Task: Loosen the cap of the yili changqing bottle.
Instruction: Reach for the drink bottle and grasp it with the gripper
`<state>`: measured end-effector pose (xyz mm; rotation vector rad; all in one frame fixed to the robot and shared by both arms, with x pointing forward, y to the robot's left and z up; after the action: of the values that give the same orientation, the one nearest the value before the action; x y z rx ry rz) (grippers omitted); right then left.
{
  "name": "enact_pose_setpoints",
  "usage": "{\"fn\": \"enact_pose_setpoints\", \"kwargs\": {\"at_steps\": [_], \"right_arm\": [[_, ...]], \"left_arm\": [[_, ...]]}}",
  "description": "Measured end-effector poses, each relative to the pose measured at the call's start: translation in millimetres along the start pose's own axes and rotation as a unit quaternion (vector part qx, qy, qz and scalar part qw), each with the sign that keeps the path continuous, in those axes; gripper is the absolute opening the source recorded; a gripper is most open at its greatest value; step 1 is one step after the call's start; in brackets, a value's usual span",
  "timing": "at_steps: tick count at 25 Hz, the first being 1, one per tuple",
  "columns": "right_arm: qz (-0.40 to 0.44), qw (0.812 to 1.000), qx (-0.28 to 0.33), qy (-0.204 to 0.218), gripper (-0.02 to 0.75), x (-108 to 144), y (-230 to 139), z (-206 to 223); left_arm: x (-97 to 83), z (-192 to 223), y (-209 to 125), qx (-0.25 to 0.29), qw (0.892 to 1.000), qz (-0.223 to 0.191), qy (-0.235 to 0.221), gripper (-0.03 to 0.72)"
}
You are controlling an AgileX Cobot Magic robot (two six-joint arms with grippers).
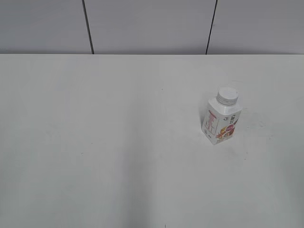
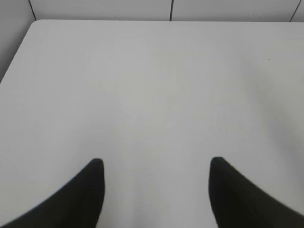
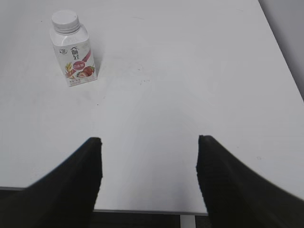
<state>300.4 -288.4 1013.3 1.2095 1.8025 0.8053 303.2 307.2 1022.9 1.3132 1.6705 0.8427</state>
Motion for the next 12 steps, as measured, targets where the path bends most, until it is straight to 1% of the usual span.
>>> {"fn": "enact_pose_setpoints", "kwargs": {"at_steps": [12], "right_arm": [[0.0, 1.0, 0.0, 0.0, 0.498, 0.0, 0.0, 0.0]], "left_arm": [[0.0, 0.0, 0.0, 0.0, 1.0, 0.0, 0.0, 0.433]]}}
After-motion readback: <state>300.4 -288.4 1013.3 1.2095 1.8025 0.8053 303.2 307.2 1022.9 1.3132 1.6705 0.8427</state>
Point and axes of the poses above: a point on each arm's last joint axis where the gripper is mounted, z pointing out along that axis toward the gripper, x along the wrist's bending axis when the last joint is at zero, y = z × x, the point moved 8 cm from there along z, pointing out along that axis toward the gripper, and after that the axes turned 12 degrees about -z, right-handed, at the moved point
